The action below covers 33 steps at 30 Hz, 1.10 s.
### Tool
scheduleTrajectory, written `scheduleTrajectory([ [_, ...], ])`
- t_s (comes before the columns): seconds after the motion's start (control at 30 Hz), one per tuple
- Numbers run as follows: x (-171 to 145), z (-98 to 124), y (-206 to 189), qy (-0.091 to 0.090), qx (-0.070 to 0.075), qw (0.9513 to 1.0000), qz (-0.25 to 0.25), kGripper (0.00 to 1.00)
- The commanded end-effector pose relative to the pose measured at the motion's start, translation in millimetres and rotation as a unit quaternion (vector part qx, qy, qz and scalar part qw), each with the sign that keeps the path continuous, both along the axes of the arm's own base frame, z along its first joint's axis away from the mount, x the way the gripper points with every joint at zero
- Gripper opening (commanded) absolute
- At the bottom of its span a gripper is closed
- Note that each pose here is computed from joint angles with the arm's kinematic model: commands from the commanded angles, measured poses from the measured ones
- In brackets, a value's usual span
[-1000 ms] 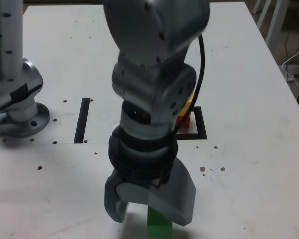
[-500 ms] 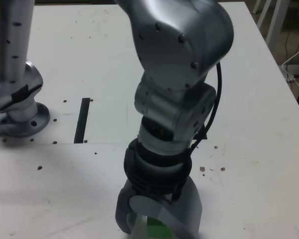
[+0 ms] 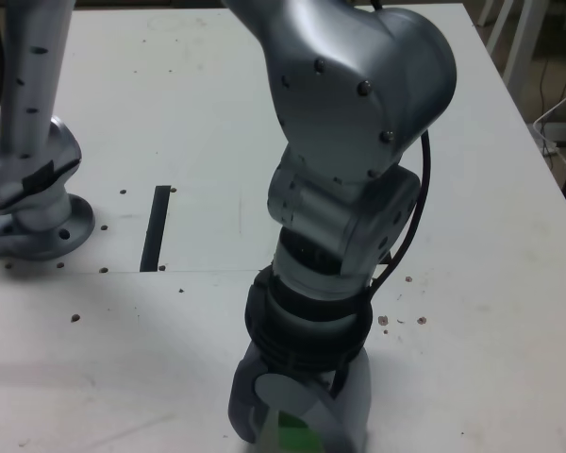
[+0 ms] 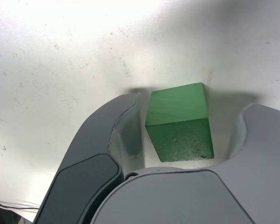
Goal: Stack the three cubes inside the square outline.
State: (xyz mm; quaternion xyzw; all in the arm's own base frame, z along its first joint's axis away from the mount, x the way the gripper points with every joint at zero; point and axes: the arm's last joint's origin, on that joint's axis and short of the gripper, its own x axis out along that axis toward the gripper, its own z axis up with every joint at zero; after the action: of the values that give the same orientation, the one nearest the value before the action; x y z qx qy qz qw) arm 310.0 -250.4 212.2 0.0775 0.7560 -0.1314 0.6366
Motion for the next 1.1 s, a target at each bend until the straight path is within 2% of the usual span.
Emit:
scheduleTrajectory([
  [0.0, 0.9, -1.1, 0.0, 0.001, 0.001, 1.0000, 0.000, 0.33],
  [0.47, -0.4, -1.2, 1.1, 0.003, 0.003, 1.0000, 0.000, 0.33],
  [0.77, -6.1, 6.1, 7.7, 0.005, 0.015, 0.9999, 0.000, 0.33],
  [0.9, -8.2, 14.3, 14.4, 0.000, 0.023, 0.9997, 0.003, 0.33],
  [1.07, -8.9, 33.5, 30.0, -0.017, 0.033, 0.9992, 0.014, 0.33],
])
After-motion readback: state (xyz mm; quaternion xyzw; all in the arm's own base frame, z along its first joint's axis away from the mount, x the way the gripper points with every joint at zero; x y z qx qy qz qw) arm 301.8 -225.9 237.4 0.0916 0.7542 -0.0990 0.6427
